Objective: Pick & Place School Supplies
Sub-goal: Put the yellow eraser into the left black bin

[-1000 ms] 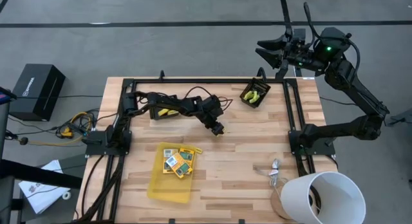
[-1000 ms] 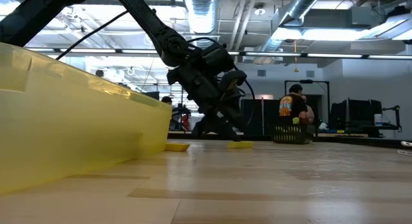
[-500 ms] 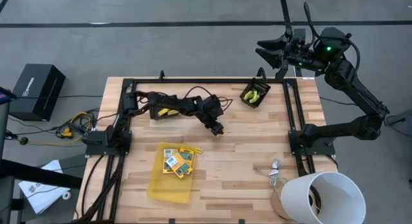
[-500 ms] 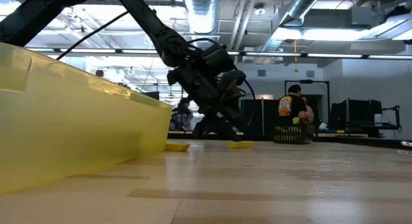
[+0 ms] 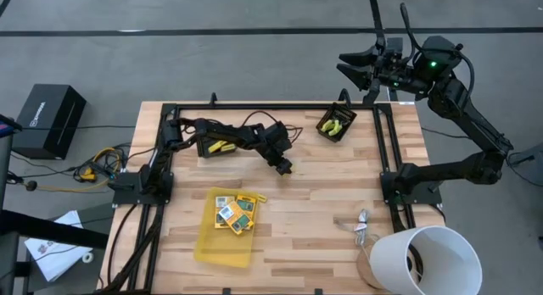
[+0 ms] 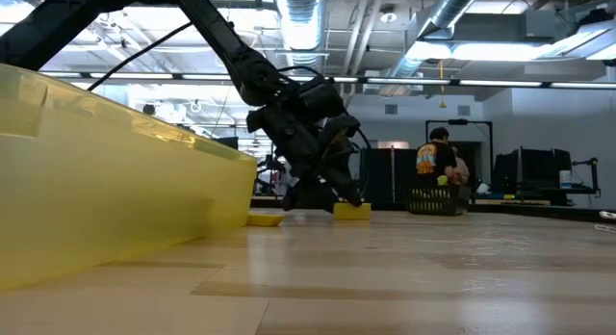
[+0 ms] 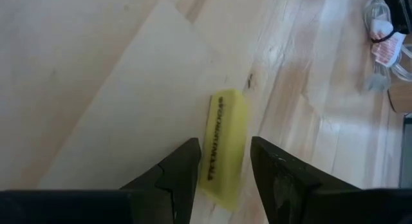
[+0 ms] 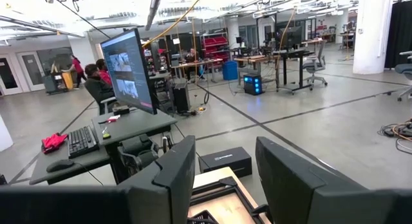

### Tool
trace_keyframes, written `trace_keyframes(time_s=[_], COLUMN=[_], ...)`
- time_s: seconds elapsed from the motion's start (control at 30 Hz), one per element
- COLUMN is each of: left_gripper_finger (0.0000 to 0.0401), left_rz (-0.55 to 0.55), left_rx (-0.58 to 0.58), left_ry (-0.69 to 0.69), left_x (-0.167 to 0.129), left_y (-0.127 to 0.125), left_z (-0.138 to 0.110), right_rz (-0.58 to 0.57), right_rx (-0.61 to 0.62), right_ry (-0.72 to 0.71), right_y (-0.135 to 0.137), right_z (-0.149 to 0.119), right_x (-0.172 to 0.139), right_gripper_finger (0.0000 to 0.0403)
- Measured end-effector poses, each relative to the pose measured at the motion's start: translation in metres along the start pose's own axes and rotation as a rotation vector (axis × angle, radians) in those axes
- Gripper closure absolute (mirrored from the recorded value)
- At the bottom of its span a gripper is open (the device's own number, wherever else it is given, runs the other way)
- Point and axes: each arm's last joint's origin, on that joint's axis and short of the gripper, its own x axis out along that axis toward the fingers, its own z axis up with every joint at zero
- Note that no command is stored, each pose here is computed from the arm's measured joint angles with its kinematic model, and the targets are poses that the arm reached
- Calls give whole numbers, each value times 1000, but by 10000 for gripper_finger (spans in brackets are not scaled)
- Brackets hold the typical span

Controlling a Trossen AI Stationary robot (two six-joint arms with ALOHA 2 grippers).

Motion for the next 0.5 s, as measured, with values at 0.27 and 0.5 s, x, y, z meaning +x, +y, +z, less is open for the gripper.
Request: trace_keyframes(time_s=[0.27,0.5], left_gripper_finger=[263,356], left_rz=[2,23], left_rx=[-3,41], left_ry=[-1,-2], left_x=[0,1], left_y=[0,0], left_z=[0,-1], right_rz=[0,0], right_rx=[-1,-2], right_ry=[0,0], right_y=[0,0], right_z=[0,0], right_x=[0,0], right_gripper_finger=[249,249])
